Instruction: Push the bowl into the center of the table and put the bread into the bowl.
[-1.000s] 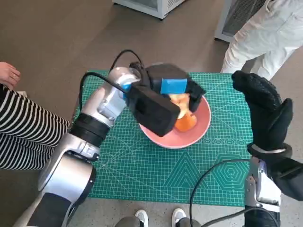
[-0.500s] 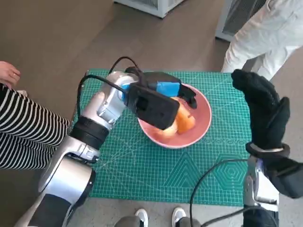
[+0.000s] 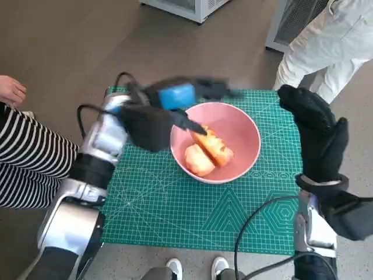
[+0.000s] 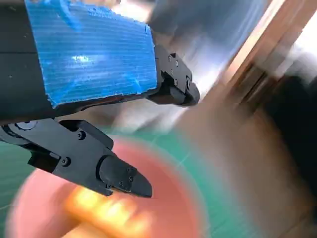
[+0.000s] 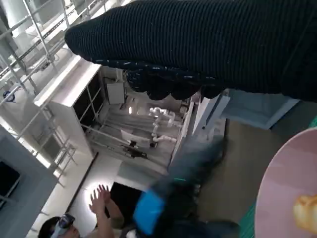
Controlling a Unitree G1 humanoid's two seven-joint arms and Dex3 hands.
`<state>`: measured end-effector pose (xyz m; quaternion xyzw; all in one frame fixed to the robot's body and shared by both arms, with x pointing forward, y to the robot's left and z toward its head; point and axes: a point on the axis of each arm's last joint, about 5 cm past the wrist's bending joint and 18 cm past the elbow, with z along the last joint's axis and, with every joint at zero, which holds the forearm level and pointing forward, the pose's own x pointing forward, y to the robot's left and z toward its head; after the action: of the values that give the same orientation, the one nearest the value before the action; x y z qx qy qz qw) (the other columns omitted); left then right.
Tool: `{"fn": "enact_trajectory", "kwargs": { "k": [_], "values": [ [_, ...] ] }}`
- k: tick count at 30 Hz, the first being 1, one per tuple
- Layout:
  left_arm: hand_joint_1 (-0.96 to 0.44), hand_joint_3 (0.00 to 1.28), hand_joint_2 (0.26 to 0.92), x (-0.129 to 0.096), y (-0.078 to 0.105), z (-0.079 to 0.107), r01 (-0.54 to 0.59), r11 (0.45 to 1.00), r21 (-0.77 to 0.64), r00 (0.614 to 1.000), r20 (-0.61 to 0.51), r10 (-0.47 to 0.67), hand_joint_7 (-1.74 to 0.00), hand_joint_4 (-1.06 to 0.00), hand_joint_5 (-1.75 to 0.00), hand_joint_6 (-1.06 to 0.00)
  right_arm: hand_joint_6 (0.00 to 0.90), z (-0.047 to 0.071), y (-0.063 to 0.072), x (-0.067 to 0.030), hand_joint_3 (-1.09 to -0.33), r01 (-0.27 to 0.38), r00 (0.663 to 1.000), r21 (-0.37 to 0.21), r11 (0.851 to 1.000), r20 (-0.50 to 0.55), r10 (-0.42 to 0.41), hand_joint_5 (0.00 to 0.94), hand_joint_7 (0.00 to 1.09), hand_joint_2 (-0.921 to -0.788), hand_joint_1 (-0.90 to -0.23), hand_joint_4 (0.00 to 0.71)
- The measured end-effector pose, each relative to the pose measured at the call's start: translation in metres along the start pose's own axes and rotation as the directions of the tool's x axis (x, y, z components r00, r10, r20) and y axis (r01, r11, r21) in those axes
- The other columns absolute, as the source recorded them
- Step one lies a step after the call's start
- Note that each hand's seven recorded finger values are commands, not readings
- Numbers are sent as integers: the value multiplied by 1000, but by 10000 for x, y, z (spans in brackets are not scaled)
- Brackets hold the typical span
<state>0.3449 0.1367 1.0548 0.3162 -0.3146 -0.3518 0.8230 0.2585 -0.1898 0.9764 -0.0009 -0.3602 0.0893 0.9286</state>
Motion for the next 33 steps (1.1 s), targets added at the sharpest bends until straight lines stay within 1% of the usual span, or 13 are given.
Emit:
{"fn": "enact_trajectory", "kwargs": {
  "k": [2,3,4,5,6,9,12,15,19,23,28,33],
  "values": [
    [-563,157,916,-43,-17,-28,-77,995,-61,996,39,79,-3,-44,-2,-173,89,5,3,22,-705,-1,1000,3,1000,2,1,0,448,-921,-686,148],
    [-575,206,918,-66,-32,-45,-117,988,-98,991,53,123,-3,-45,-2,-158,88,9,6,40,-705,-3,1000,5,1000,4,3,0,448,-921,-685,148],
    [-579,224,918,-83,-44,-59,-144,981,-127,986,61,153,-3,-45,-2,-152,88,14,8,56,-705,-4,1000,7,1000,5,4,0,448,-921,-685,148],
    [-584,282,919,-101,-64,-72,-175,971,-161,980,68,188,-3,-45,-2,-145,87,21,11,76,-705,-5,1000,9,1000,9,5,0,449,-921,-685,148],
    [-586,303,920,-116,-82,-79,-200,961,-191,973,74,217,-3,-45,-2,-142,86,29,13,92,-705,-5,1000,12,1000,12,5,0,449,-921,-684,148],
    [-612,418,921,-156,-153,-77,-268,923,-275,948,95,304,-4,-52,-5,-135,83,55,23,148,-702,-8,1000,19,1000,19,7,0,452,-921,-687,146],
    [-645,487,921,-183,-213,-54,-315,883,-348,923,102,370,-7,-65,-12,-136,83,80,35,205,-701,-13,1000,26,1000,27,12,0,456,-921,-686,146],
    [-674,516,921,-214,-275,-15,-355,834,-422,895,105,434,-8,-68,-15,-133,83,108,46,268,-701,-17,999,31,999,40,16,0,459,-921,-684,145],
    [-694,524,921,-268,-342,6,-371,788,-491,876,97,473,-12,-68,-16,-134,85,142,57,337,-695,-19,998,41,999,58,16,0,464,-921,-685,141],
    [-696,517,921,-331,-374,-13,-364,764,-532,878,78,473,-18,-69,-17,-138,94,158,65,375,-686,-22,998,47,999,67,18,1,470,-921,-682,142],
    [-695,539,921,-415,-383,-28,-366,760,-536,880,65,470,-26,-69,-19,-137,104,165,71,405,-670,-24,997,50,998,72,21,2,475,-921,-679,144],
    [-682,547,921,-467,-371,-25,-375,763,-527,878,61,474,-33,-70,-19,-135,110,159,74,412,-661,-25,998,52,998,66,22,2,476,-921,-678,145]
  ]
}}
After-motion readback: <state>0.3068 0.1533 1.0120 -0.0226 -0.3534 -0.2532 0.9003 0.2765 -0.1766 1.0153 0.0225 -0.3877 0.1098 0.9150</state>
